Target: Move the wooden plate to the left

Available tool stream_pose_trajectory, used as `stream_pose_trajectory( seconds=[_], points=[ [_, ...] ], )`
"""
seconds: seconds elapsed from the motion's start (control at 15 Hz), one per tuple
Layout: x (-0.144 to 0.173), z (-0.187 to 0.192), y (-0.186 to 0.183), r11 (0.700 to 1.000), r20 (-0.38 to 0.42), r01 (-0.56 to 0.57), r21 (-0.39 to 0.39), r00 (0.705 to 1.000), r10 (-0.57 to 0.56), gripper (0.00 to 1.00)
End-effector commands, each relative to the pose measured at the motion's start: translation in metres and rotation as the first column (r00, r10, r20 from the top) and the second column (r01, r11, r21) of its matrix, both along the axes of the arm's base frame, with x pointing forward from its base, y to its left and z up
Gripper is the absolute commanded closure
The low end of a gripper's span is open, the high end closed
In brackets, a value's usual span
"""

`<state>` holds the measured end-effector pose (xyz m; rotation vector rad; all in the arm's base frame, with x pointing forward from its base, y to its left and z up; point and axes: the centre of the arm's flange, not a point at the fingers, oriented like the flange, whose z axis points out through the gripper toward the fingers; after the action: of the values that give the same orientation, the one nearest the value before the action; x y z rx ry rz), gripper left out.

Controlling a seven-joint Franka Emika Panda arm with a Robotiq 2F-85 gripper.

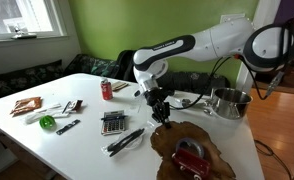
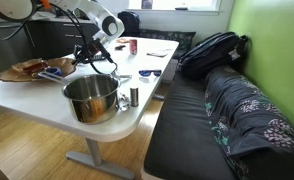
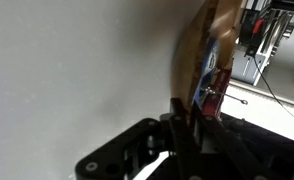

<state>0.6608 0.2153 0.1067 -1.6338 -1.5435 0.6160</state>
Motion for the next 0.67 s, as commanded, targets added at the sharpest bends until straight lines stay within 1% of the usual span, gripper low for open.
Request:
stream_pose_trajectory(
  seconds=[0.0,0.07,0.13,0.2,0.27,0.4,0.53,0.6],
  points=[
    [0.012,-0.012,0.015,1.000,-0.024,-0.015,-0.008,1.000,0.015,0.98],
    [0.010,-0.013,0.017,1.000,-0.034,-0.015,-0.015,0.999,0.014,0.95],
    [0.009,-0.013,0.018,1.000,-0.037,-0.015,-0.017,0.999,0.014,0.65],
    [0.009,-0.010,0.018,1.000,-0.034,-0.009,-0.013,0.999,0.008,0.65],
    [0.010,-0.005,0.016,1.000,-0.025,-0.002,-0.009,1.000,0.002,0.58],
    [0.017,0.019,0.000,0.999,0.032,0.049,0.014,0.998,-0.050,0.44],
    [0.028,0.058,-0.025,0.990,0.113,0.125,0.067,0.985,-0.132,0.29],
    [0.033,0.078,-0.037,0.984,0.139,0.149,0.102,0.977,-0.163,0.20]
  ],
)
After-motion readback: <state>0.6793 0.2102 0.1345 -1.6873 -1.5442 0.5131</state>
